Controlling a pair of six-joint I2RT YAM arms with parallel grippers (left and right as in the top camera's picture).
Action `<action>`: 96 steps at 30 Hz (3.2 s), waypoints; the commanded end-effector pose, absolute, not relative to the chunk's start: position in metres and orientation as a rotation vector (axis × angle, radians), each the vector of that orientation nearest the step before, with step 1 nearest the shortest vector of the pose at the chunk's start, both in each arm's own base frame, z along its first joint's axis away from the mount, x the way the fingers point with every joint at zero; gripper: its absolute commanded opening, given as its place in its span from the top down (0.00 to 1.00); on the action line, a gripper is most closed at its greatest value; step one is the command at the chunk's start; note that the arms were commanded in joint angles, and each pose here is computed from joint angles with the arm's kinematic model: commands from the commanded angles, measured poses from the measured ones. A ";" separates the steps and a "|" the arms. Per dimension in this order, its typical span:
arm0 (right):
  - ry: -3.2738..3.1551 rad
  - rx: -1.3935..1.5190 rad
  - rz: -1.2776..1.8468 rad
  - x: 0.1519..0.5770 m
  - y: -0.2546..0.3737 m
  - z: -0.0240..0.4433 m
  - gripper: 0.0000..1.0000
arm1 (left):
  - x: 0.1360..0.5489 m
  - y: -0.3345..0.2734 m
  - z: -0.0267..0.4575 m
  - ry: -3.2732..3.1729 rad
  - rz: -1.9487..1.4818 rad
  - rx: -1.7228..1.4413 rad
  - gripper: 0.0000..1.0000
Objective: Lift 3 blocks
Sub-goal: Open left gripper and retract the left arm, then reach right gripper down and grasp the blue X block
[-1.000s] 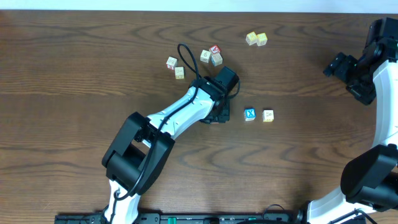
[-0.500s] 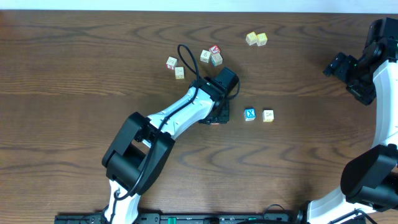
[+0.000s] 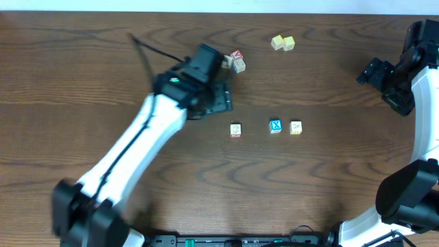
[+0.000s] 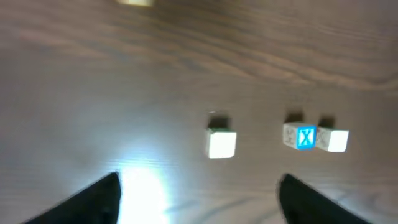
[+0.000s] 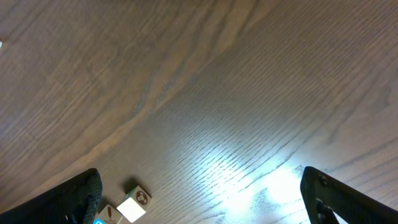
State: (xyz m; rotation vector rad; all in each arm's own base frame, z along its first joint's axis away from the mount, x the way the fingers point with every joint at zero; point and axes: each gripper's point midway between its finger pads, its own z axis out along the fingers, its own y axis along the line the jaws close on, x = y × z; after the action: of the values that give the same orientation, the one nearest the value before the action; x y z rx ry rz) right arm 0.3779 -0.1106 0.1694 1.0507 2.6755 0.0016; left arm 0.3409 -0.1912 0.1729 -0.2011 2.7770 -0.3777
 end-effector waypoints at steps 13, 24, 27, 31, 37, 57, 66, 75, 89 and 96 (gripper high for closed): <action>2.593 1.058 0.175 0.401 -0.103 0.175 0.01 | 0.304 -0.002 0.200 2.755 -0.166 -0.941 0.15; 2.808 0.533 0.687 0.389 0.009 0.182 0.01 | 0.289 0.031 0.196 2.741 -0.128 -1.116 0.15; 2.942 0.446 0.435 0.374 0.026 0.158 0.01 | 0.289 0.031 0.196 2.741 -0.128 -1.116 0.15; 2.990 0.301 0.240 0.368 0.063 0.125 0.01 | 0.289 0.031 0.196 2.741 -0.128 -1.116 0.15; 2.982 0.091 0.147 0.355 0.117 0.087 0.01 | 0.289 0.031 0.196 2.741 -0.128 -1.115 0.15; 2.898 -0.188 0.007 0.345 0.127 0.019 0.26 | 0.289 0.031 0.196 2.741 -0.128 -1.116 0.15; 2.874 -0.250 0.047 0.349 0.134 0.017 0.49 | 0.289 0.031 0.196 2.741 -0.128 -1.116 0.15; 2.927 -0.255 0.013 0.339 0.129 -0.002 0.48 | 0.289 0.031 0.196 2.741 -0.128 -1.116 0.15; 2.968 -0.231 0.245 0.329 0.157 -0.002 0.74 | 0.289 0.031 0.196 2.741 -0.128 -1.116 0.15; 3.004 0.015 0.402 0.320 0.183 0.001 0.74 | 0.289 0.031 0.196 2.741 -0.128 -1.116 0.15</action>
State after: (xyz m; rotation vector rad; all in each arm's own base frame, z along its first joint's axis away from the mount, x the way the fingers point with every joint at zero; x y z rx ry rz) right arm 0.3308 0.1630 0.0023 -0.1566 2.9587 0.2742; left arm 0.2892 0.0287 0.1922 -1.1114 2.7540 -0.1336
